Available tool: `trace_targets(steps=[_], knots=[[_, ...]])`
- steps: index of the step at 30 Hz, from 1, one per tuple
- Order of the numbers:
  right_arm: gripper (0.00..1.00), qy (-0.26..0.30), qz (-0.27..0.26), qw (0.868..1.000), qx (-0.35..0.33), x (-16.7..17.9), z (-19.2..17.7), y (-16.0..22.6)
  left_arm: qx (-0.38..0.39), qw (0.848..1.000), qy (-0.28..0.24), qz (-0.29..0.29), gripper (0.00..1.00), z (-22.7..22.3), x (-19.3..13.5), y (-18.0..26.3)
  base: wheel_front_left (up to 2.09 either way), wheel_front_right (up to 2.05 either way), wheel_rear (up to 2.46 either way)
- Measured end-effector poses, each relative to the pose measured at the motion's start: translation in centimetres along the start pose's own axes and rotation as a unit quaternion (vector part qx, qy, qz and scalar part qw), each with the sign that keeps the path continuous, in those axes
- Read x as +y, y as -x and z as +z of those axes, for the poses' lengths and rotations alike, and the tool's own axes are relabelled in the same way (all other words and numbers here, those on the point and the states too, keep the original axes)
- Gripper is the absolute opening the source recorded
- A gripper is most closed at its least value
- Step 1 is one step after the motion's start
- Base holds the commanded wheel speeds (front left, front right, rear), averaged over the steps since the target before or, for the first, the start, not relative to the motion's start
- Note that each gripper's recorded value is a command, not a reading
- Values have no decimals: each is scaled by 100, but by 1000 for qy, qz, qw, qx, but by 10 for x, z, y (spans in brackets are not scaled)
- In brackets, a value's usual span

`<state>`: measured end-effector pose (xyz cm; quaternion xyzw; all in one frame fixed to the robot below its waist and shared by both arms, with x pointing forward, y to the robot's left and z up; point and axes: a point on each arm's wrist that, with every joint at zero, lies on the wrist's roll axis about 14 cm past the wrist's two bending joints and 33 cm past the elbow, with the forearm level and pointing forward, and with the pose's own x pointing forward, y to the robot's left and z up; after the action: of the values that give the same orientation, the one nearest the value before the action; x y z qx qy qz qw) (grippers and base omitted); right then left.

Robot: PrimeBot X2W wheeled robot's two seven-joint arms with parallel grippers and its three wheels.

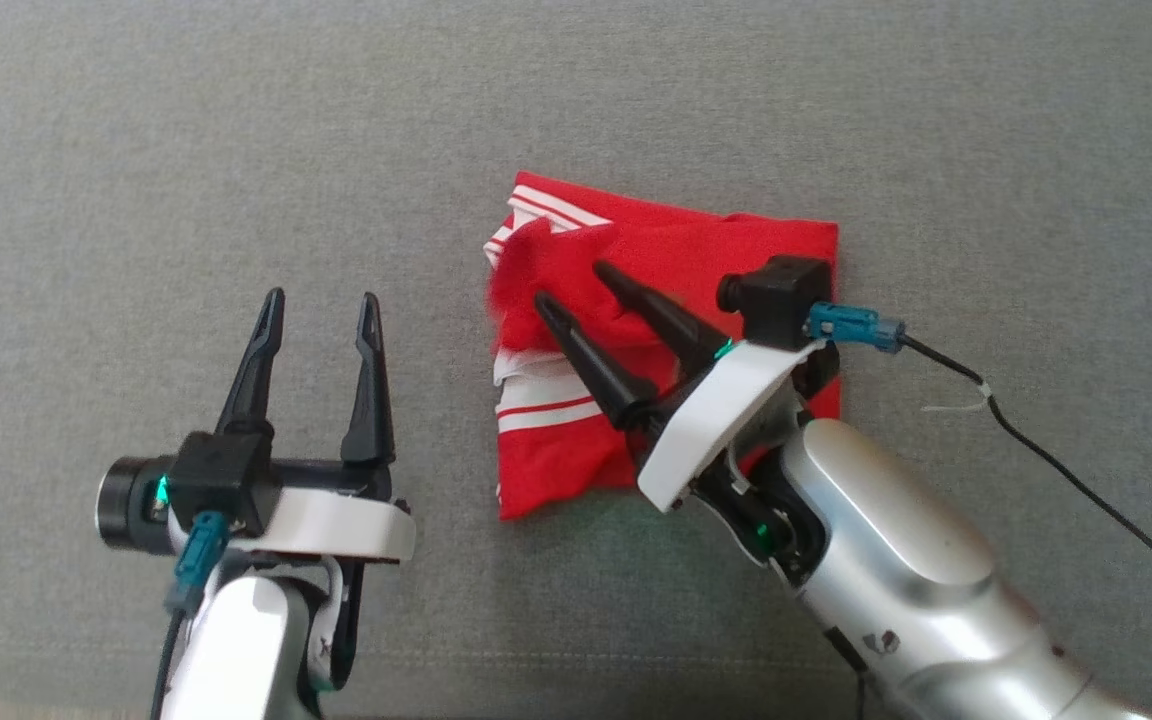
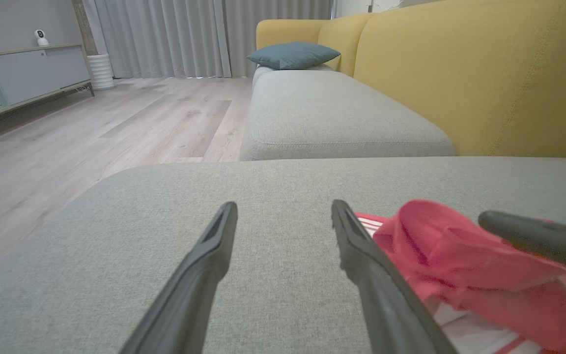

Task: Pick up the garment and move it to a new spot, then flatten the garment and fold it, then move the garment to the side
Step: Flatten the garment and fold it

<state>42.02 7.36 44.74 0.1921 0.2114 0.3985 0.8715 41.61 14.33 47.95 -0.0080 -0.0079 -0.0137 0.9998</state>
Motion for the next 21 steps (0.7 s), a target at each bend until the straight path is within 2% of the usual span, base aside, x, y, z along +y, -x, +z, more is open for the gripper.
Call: trace_targets(steps=[5, 9, 13, 15, 21], knots=[[100, 23, 11, 997, -71, 9, 32, 4, -3, 1000, -2, -6, 100, 1, -4, -2, 0, 0, 0], [100, 58, 2, 985, -159, 2, 79, 22, -7, 1000, 0, -9, 100, 3, -6, -5, 0, 0, 0], [100, 118, -73, 964, -226, -46, 124, 64, -11, 1000, 2, -15, 100, 6, -11, -7, 0, 0, 0], [100, 142, -120, 953, -240, -69, 134, 89, -13, 1000, 2, -19, 100, 7, -13, -7, 0, 0, 0], [100, 157, -248, 927, -234, -119, 118, 163, -20, 999, 0, -31, 100, 11, -21, -9, 0, 0, 0]])
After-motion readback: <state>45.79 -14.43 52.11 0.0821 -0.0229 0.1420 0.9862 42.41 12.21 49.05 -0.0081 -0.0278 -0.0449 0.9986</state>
